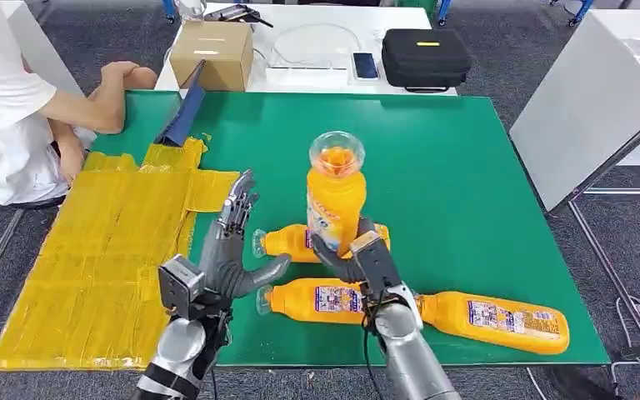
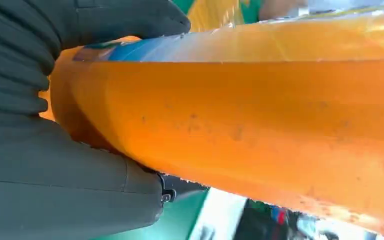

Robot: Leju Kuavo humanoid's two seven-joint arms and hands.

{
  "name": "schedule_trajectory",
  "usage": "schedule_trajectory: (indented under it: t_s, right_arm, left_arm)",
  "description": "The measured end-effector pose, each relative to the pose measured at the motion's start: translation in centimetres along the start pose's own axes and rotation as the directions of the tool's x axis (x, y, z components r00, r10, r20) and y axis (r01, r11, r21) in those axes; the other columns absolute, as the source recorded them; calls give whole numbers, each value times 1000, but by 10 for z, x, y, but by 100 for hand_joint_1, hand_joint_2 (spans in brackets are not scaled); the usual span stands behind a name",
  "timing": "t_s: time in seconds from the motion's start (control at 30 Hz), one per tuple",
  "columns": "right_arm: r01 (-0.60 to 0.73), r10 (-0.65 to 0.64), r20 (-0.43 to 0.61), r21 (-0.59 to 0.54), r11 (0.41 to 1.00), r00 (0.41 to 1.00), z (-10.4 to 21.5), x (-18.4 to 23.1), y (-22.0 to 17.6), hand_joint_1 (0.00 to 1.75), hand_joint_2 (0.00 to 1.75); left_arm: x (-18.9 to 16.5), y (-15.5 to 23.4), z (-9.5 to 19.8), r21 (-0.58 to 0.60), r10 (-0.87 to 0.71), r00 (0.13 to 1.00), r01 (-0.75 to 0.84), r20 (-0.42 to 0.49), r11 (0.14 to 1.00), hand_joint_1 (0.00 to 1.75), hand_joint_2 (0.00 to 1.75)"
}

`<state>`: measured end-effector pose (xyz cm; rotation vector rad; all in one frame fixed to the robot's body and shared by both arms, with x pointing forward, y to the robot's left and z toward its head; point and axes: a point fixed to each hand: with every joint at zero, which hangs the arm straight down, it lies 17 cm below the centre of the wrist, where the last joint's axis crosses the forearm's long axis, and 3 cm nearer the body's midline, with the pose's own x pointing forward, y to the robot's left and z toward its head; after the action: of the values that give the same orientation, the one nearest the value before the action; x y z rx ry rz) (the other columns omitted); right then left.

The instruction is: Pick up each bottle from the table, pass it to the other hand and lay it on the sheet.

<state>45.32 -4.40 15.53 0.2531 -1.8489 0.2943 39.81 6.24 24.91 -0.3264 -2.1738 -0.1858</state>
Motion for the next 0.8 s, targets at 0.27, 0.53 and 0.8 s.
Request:
schedule_trajectory:
  t_s: [0.27, 0.53, 0.8]
  right_arm:
    - [41, -37, -53, 90, 995, 998, 5, -14, 46, 175, 175]
    - [-16, 23, -57, 121, 993, 998, 4, -17, 66, 175, 175]
    - [-78, 86, -44, 153, 985, 995, 5, -16, 79, 175, 175]
  left_arm:
    - [-3, -14, 2, -22, -22, 1000, 22, -3, 1000, 0, 175]
    - [-12, -21, 6, -23, -99, 995, 98, -13, 995, 0, 175]
    - [-23, -20, 10, -17, -127, 991, 127, -37, 992, 0, 175]
